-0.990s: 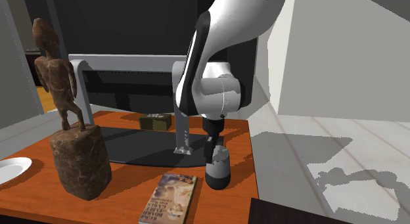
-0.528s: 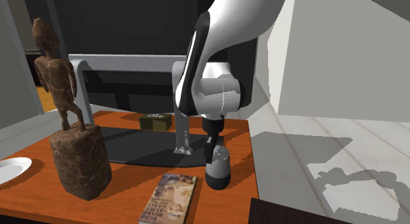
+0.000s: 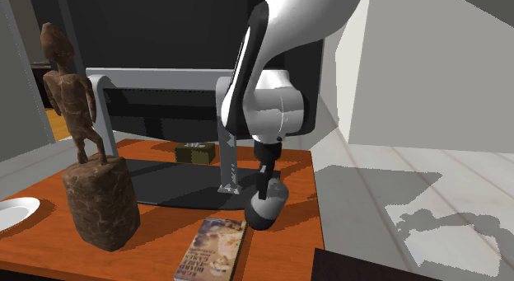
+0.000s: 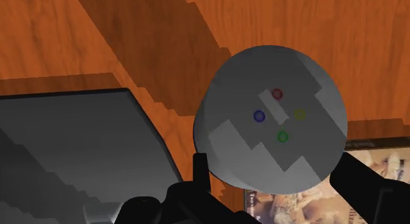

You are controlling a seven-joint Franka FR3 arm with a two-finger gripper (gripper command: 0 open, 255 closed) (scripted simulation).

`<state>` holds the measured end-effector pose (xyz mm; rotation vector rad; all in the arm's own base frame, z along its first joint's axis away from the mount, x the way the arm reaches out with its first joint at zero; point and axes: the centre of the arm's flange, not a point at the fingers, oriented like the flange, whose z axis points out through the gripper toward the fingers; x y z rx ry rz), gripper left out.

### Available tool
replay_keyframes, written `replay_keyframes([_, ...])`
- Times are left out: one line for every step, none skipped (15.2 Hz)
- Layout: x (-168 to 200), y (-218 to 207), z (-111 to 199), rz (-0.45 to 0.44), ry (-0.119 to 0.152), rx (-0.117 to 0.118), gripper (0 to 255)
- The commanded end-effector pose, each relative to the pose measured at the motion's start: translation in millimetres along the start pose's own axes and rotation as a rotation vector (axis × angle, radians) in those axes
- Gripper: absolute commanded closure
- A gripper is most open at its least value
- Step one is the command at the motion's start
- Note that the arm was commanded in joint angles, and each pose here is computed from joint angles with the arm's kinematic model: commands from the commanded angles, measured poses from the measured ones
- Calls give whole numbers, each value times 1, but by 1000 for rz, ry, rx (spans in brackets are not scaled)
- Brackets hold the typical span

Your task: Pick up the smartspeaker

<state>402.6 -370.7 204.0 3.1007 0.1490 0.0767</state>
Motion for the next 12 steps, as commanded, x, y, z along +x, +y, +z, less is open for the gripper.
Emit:
replay_keyframes([1,0,-11,0,0,0,255])
replay_keyframes([1,0,-16,0,0,0,255])
replay_keyframes([1,0,-22,0,0,0,255])
replay_keyframes([2,0,-27,0,0,0,255])
replay_keyframes([2,1,-32,0,0,0,255])
replay_keyframes([2,1,-38,0,0,0,255])
replay_keyframes([2,1,-43,0,0,0,255])
replay_keyframes([3,1,-48,0,0,0,255])
replay_keyframes([3,1,-53,0,0,0,255])
replay_keyframes([3,2,-59,0,0,0,255])
replay_keyframes([3,2,-59,0,0,0,255])
replay_keyframes([3,2,-59,0,0,0,255])
